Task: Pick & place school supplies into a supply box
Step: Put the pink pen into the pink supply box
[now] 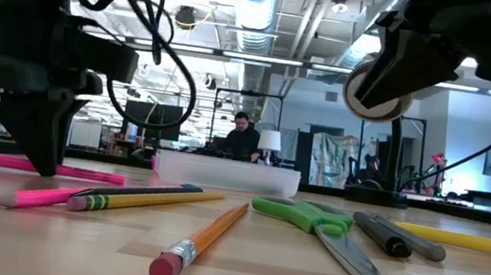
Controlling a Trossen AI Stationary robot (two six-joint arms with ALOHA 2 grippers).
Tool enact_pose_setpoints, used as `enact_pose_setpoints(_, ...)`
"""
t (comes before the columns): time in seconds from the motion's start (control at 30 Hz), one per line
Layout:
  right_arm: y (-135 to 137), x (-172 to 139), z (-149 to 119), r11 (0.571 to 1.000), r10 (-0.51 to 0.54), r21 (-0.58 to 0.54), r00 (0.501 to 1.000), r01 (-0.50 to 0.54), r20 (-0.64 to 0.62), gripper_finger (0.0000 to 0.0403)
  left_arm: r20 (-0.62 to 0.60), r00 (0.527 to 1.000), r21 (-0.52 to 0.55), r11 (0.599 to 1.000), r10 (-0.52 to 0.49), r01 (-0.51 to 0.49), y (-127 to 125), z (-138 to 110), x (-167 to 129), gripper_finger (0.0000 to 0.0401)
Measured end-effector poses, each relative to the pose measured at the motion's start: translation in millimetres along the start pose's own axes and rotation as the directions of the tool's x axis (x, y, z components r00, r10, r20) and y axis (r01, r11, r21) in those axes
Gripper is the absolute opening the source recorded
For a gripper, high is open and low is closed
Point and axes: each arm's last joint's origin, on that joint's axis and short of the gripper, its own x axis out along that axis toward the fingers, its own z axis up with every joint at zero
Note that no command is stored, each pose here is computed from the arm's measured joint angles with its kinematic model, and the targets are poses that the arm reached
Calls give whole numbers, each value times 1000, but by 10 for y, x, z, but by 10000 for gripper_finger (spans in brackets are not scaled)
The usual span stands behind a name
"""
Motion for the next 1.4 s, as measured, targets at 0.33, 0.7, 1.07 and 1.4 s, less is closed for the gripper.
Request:
enact_pose_setpoints(0.33,52,-63,-68,997,-74,13,997,75,-17,120,-7,981,-15,981,195,-195,90,-18,-91,39)
enact_pose_setpoints(0.7,53,-64,-67,997,-76,23,997,77,-16,120,165,931,-33,945,327,-326,162,310,-348,39)
enact_pose_setpoints(1.07,79,-85,-83,995,-72,63,997,73,-19,120,268,875,-48,913,403,-405,683,929,-354,39)
enact_pose_setpoints(1.4,203,-204,-179,993,-81,81,996,83,-34,120,394,894,83,960,215,-267,1230,1380,-206,39)
